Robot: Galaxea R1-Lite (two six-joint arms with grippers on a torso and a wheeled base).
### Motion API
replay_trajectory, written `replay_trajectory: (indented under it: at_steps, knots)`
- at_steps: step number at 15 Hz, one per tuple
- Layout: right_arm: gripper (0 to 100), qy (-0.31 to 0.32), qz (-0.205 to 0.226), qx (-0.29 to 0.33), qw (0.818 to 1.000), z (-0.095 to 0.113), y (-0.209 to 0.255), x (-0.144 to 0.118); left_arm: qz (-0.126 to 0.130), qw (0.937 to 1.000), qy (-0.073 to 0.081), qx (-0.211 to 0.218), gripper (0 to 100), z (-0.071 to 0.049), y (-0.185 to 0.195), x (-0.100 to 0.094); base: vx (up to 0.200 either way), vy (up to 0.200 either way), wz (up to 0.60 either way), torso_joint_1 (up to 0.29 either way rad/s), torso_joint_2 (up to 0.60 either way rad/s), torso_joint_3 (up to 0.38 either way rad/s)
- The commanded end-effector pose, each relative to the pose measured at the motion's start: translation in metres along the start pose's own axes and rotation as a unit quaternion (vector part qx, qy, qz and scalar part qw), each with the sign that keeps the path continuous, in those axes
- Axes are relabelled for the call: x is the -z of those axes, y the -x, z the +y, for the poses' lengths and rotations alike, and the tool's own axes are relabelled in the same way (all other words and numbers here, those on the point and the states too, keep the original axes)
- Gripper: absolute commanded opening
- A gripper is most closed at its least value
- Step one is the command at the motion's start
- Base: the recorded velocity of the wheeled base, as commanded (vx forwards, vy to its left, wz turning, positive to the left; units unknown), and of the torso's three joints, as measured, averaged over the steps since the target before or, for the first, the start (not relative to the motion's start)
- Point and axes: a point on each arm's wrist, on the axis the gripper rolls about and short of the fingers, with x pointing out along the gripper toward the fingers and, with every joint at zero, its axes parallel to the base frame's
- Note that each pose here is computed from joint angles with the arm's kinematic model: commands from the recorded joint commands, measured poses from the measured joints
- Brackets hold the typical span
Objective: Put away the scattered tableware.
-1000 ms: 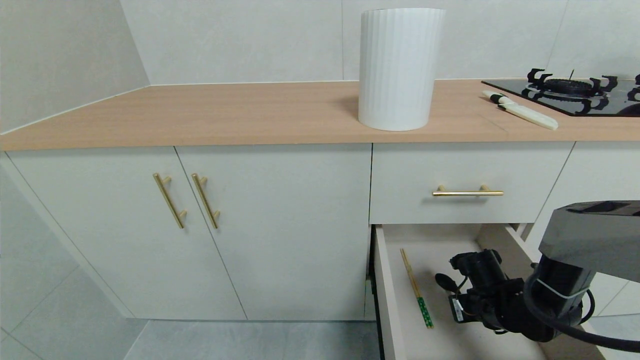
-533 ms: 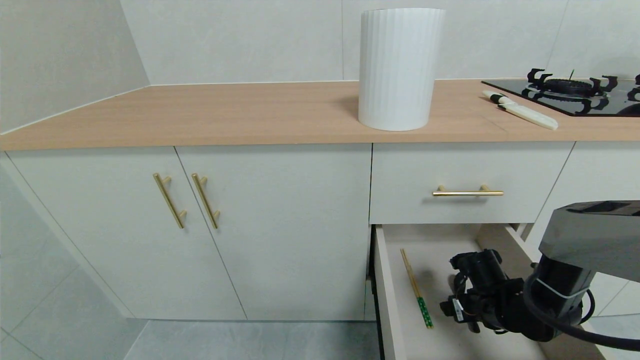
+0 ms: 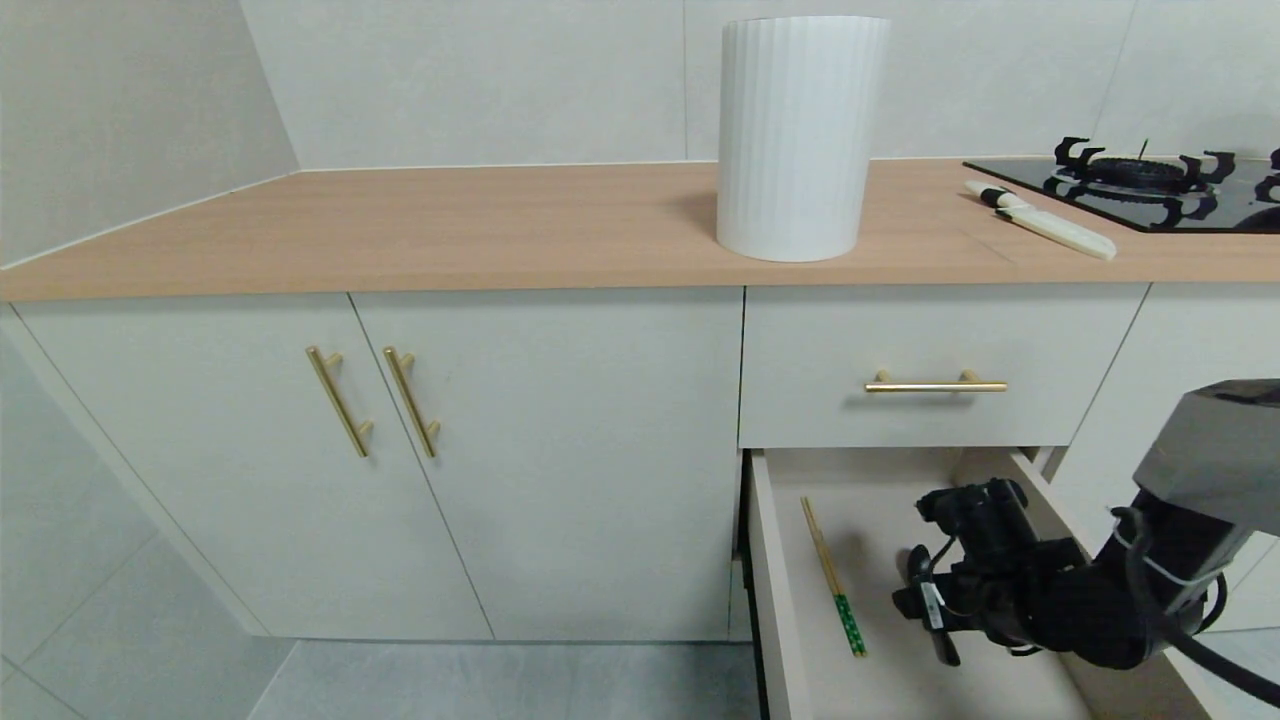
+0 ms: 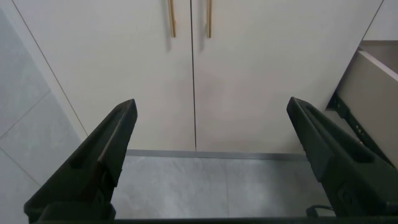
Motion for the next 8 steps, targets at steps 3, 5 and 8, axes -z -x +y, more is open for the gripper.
replay_trajectory:
  at_steps: [3,5,8]
  knots:
    - [100,-0.016,-0.036,-0.013,0.999,-0.016,0.071,-0.030,0.000,1.0000,0.000,0.000,100,0.000,0.000,0.000,0.000,0.000,0.00,0.000,0.00,0.000]
    - [100,-0.017,-0.037,-0.013,0.999,-0.023,0.098,-0.036,0.000,1.0000,0.000,0.000,100,0.000,0.000,0.000,0.000,0.000,0.00,0.000,0.00,0.000]
    - [100,-0.020,-0.025,-0.017,0.999,-0.028,0.128,-0.041,0.000,1.0000,0.000,-0.001,100,0.000,0.000,0.000,0.000,0.000,0.00,0.000,0.00,0.000]
